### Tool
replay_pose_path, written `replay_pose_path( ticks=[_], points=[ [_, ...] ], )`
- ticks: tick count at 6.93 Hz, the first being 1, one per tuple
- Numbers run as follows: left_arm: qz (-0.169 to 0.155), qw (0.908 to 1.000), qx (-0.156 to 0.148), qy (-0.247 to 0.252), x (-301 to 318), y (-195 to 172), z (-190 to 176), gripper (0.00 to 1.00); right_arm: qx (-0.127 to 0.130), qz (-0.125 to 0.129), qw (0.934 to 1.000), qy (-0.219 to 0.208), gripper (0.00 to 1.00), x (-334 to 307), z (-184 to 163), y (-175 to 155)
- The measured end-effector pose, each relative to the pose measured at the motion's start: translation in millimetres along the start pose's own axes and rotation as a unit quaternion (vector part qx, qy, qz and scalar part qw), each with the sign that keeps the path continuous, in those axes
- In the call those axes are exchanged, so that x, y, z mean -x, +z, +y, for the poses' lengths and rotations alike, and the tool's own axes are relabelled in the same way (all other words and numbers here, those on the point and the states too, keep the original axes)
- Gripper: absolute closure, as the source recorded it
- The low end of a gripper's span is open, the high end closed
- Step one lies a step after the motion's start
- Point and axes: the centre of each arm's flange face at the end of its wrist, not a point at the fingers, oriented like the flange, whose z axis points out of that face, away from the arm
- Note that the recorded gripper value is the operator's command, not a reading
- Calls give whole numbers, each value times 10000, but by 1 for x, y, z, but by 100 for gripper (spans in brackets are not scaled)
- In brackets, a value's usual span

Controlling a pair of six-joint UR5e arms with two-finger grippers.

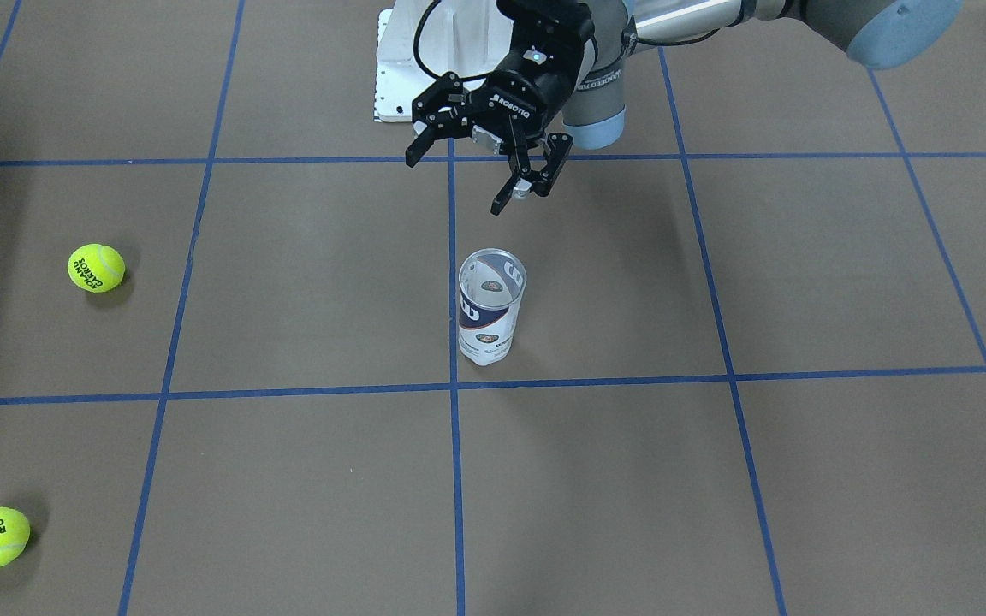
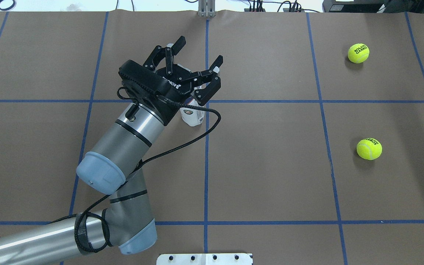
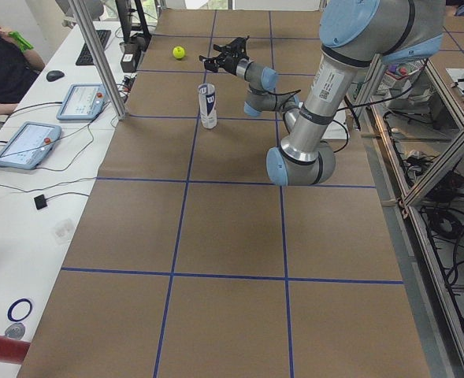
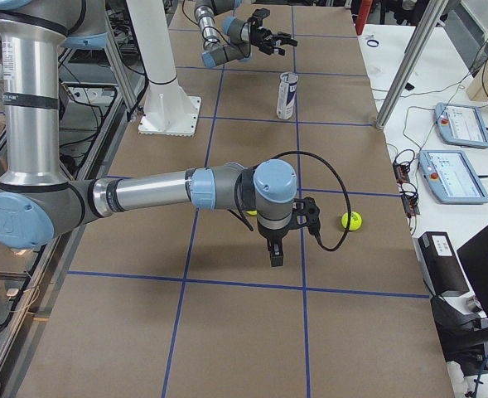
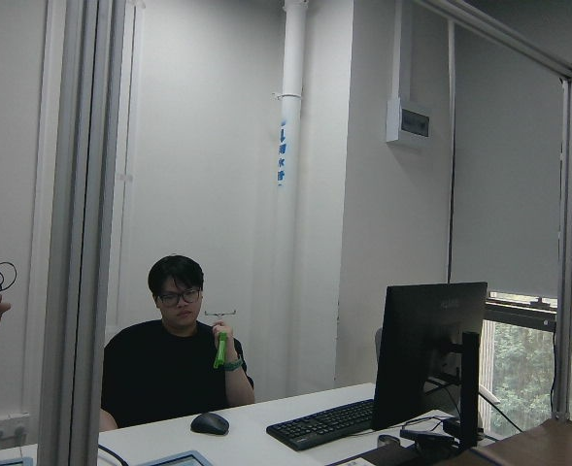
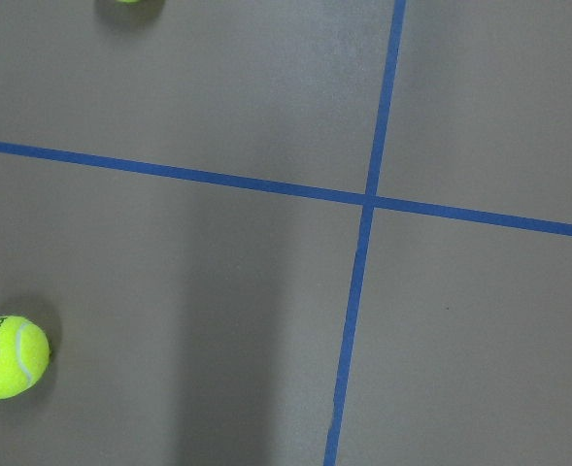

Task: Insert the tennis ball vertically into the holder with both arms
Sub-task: 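Set the can upright on the table and open the left gripper, then raise the left gripper away from the can while the right arm approaches the nearer ball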

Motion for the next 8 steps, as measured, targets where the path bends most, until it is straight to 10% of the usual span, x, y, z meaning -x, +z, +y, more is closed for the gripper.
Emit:
replay_pose_path(
  ticks=[4,8],
  points=[
    [-291,9993,-99,192,41,5,-23,1,-247,-112,9960,-848,0,81,-58,11],
    [-522,9980,-57,340,76,6,-21,1,-43,-57,9998,172,0,220,-75,68]
  ],
)
